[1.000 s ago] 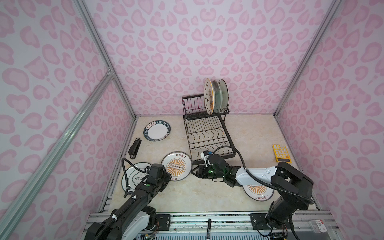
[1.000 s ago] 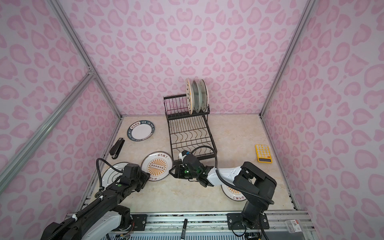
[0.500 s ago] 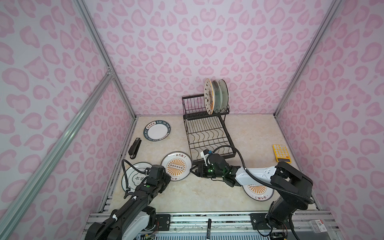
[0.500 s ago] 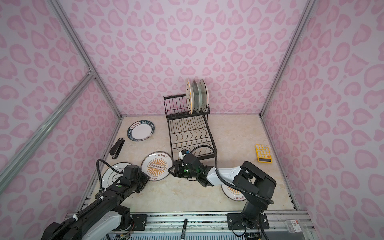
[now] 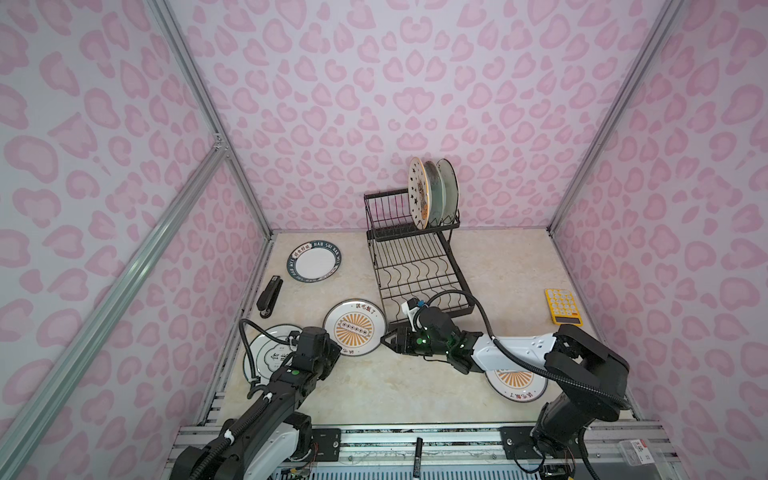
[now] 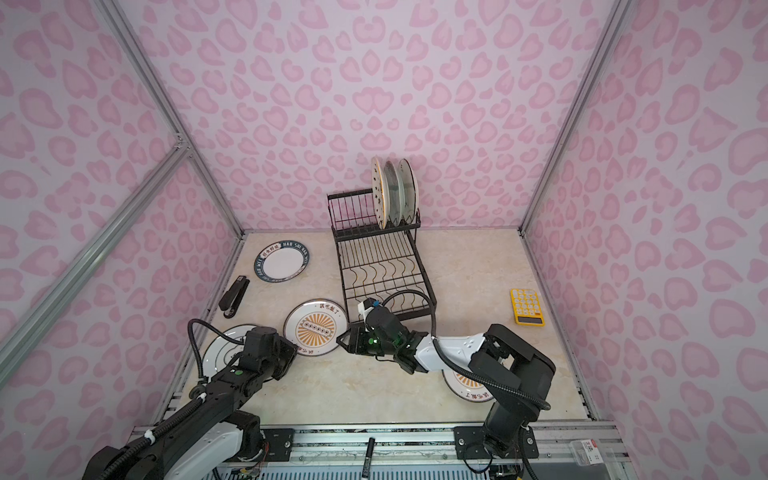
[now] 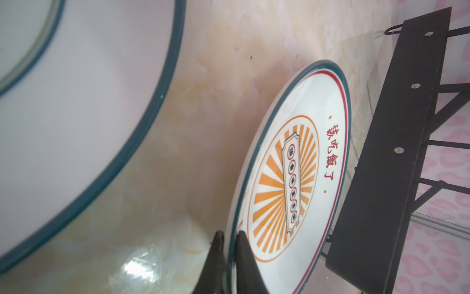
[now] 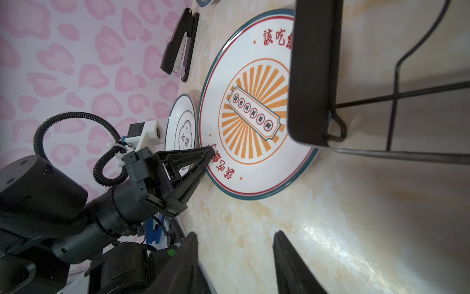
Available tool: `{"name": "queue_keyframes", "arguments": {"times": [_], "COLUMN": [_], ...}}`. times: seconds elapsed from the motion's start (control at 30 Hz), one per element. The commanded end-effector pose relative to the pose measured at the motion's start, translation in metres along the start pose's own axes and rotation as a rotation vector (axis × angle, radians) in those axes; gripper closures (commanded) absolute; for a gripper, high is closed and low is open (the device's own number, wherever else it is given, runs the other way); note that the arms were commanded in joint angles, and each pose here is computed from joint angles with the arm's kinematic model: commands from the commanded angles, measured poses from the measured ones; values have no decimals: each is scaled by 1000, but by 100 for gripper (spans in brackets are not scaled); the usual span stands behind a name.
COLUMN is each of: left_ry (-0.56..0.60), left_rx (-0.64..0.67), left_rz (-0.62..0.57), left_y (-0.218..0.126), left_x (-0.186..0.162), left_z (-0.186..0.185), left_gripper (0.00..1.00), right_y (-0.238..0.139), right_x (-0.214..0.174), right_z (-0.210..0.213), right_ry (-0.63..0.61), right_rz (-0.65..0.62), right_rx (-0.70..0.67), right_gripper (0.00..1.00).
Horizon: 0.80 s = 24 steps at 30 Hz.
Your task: Load the plates into the dish rack
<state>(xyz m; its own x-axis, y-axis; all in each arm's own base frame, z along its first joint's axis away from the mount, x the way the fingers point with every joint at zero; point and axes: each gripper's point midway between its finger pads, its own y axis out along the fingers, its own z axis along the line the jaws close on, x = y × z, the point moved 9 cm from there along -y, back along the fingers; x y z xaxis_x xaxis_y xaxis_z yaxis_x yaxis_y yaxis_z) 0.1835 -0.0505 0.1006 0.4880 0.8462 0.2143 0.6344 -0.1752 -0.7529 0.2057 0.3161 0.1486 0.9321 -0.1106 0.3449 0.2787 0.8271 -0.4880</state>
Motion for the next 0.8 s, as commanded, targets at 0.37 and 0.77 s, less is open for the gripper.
{"name": "queue_keyframes", "arguments": {"times": [0.37,0.77], "left_ry": [62,128], "left_rx": [80,-7], "left_rz": [-79,-142], "left_y": [-29,-68], "left_x": [10,26], "left_z": [0,-37], "left_gripper": [97,97], "right_y": [-18,-45], "right_x": [17,51], "right_z": [10,14], "right_ry": [-98,-166], "right_rz": [-53,-141], "right_rx": [-18,-52], "right_gripper": [54,55]}}
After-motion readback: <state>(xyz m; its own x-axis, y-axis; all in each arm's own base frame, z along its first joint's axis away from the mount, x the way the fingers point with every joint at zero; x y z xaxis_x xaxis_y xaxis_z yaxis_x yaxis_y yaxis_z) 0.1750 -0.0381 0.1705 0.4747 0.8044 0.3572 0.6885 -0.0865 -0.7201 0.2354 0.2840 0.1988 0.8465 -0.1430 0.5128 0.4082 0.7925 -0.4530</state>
